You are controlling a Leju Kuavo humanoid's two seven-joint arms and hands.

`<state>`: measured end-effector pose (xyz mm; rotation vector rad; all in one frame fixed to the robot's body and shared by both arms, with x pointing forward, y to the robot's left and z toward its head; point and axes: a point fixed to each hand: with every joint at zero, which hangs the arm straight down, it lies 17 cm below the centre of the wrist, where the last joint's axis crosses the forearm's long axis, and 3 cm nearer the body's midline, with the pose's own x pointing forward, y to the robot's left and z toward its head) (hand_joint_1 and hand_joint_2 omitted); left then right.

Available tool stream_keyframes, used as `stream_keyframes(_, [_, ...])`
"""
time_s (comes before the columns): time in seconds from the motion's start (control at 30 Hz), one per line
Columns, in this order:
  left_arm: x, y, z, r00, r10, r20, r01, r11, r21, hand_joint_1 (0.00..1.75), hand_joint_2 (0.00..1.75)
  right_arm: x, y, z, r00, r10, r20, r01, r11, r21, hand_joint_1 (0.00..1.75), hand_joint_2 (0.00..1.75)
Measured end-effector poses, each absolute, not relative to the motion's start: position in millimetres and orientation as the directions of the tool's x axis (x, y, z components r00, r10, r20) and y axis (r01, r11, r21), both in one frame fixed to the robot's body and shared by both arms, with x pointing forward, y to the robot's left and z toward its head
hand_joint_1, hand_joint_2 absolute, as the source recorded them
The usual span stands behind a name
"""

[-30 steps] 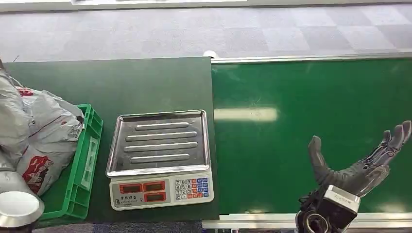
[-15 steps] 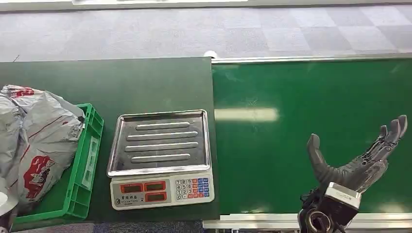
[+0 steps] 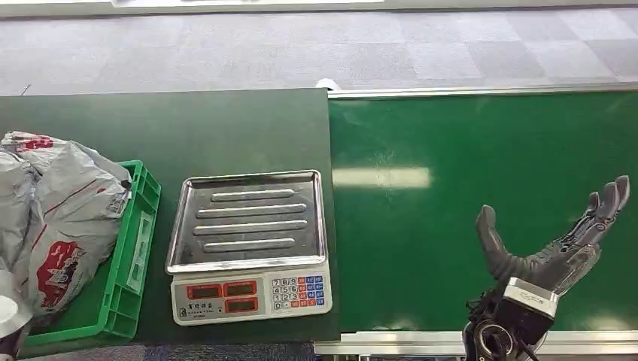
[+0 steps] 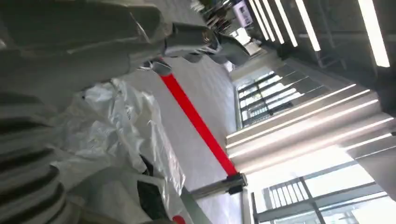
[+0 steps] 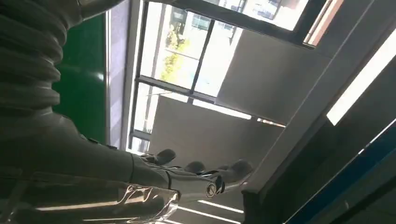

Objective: Moved the parcel from conveyor to table for the left to box.

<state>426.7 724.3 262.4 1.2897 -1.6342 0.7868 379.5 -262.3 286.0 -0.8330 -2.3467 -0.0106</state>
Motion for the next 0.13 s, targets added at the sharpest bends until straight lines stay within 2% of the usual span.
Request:
stream_keyframes(0.1, [426.7, 724.3, 262.4, -0.069, -0.404, 0.912, -0.965, 0.259, 0.042, 0.0, 1.75, 379.5, -262.3, 286.0, -0.594, 0.563, 0.574, 0.568, 0.799, -0.196, 0.0, 1.75])
stream_keyframes(0.13, [429.8, 718.0, 266.0, -0.171, -0.377, 0.91, -0.948, 0.314, -0.048, 0.0, 1.75, 379.8, -262.7, 285.1, -0.592, 0.564, 0.576, 0.569, 0.798, -0.197, 0.0, 1.75])
